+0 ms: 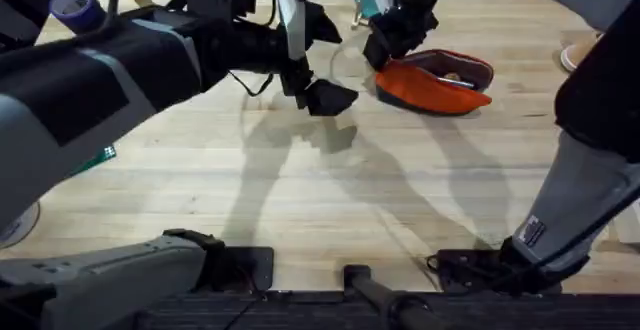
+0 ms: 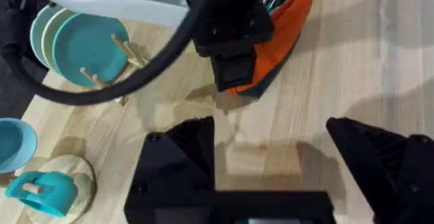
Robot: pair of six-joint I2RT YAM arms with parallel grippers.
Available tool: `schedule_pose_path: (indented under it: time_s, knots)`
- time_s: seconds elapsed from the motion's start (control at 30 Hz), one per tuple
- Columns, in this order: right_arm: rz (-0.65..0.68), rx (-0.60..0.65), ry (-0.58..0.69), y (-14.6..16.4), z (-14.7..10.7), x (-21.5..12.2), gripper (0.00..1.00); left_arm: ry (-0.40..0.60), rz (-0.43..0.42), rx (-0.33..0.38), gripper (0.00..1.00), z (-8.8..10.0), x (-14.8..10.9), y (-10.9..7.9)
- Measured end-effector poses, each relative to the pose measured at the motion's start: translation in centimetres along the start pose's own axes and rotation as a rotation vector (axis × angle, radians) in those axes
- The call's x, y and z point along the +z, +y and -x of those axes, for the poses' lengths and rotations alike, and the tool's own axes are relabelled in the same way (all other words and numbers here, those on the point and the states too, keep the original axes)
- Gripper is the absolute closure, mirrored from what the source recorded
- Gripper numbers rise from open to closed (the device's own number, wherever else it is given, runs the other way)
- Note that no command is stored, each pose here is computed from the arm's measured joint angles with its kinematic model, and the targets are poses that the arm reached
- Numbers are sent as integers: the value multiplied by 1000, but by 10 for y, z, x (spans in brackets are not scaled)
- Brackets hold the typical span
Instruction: Unzip the bag, pick up the pens from the table one at a time and place them inside, then zip the bag closed.
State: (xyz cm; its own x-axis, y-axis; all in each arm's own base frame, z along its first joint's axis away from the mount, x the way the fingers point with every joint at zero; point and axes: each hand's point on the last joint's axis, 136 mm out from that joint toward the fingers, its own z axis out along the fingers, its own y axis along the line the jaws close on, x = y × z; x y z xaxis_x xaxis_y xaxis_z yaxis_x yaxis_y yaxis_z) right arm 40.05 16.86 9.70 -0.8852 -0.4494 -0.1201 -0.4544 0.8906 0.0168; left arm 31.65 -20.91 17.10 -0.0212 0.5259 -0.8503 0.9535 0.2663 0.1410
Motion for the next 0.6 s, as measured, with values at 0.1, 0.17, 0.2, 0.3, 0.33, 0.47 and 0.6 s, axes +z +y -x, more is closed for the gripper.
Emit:
schedule_pose_path:
  time_s: [0.1, 0.17, 0.2, 0.3, 0.33, 0.47, 0.6]
  knots:
    - [0, 8, -3, 0, 1, -1, 758, 0, 0, 0, 5, 0, 0, 0]
    - [2, 18, -8, 0, 2, -2, 756, 0, 0, 0, 6, 0, 0, 0]
    - [2, 24, -10, 0, 3, -3, 756, 0, 0, 0, 5, 0, 0, 0]
    - [3, 31, -13, 0, 4, -3, 778, 0, 0, 0, 6, 0, 0, 0]
    - [3, 33, -13, 0, 4, -3, 793, 0, 0, 0, 6, 0, 0, 0]
    - [2, 36, -13, 0, 4, -3, 873, 0, 0, 0, 5, 0, 0, 0]
    - [4, 38, -15, 0, 4, -3, 964, 0, 0, 0, 5, 0, 0, 0]
